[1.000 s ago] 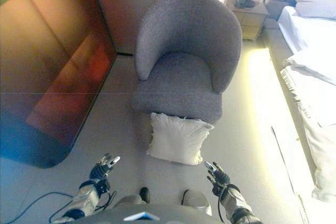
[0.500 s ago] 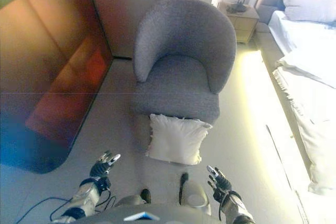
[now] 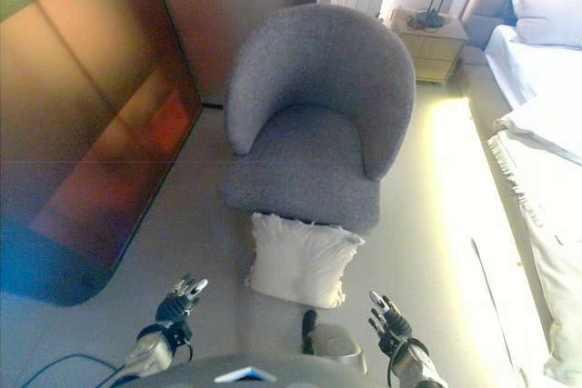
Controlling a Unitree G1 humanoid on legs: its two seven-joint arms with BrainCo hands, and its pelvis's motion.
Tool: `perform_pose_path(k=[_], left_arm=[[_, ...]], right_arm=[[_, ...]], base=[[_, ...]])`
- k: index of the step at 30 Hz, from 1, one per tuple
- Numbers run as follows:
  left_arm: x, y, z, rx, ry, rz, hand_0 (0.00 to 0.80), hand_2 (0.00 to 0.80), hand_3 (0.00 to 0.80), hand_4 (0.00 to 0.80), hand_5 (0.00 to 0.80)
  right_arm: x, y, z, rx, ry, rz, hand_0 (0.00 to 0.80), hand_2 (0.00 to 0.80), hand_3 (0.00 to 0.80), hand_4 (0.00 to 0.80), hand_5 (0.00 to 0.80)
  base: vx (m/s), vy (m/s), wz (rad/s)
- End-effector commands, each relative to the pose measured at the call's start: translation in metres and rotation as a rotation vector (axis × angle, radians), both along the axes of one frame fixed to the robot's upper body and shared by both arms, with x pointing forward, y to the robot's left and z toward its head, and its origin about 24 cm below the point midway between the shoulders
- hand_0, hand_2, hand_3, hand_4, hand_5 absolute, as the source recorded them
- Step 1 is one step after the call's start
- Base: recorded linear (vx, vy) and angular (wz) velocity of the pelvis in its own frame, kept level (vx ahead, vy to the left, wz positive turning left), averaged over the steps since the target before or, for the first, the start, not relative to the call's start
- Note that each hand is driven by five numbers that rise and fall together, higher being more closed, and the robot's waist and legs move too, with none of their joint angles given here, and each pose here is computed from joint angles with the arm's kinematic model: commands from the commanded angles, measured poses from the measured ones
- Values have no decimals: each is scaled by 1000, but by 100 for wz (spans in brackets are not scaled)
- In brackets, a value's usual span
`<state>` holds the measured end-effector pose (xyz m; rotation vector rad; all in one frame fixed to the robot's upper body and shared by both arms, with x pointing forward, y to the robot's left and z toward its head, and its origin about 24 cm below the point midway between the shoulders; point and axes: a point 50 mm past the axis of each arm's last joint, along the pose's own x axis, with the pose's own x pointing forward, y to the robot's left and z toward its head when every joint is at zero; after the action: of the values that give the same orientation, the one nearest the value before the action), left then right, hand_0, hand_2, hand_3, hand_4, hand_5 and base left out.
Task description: Pick up the cushion and take it to the sofa
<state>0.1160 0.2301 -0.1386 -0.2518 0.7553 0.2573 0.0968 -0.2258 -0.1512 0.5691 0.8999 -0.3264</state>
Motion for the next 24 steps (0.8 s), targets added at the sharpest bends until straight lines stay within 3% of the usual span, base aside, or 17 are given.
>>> perform_pose_path(k=[1,10,24], left_arm=[[36,10,20,44,-138,-15,0,0,0,0,0],[37,10,18,42,-110,31,0,0,0,0,0],[14,23,12,11,-81,151,0,0,0,0,0]], right_arm=[[23,-4,9,-33,-83,52,0,0,0,0,0],[25,-8,9,-28,-81,74,0,0,0,0,0],[35,-2,12,-47,-109,58,0,0,0,0,0]], base=[[157,-179,-28],[123,-155,-20],[105,103,-29]])
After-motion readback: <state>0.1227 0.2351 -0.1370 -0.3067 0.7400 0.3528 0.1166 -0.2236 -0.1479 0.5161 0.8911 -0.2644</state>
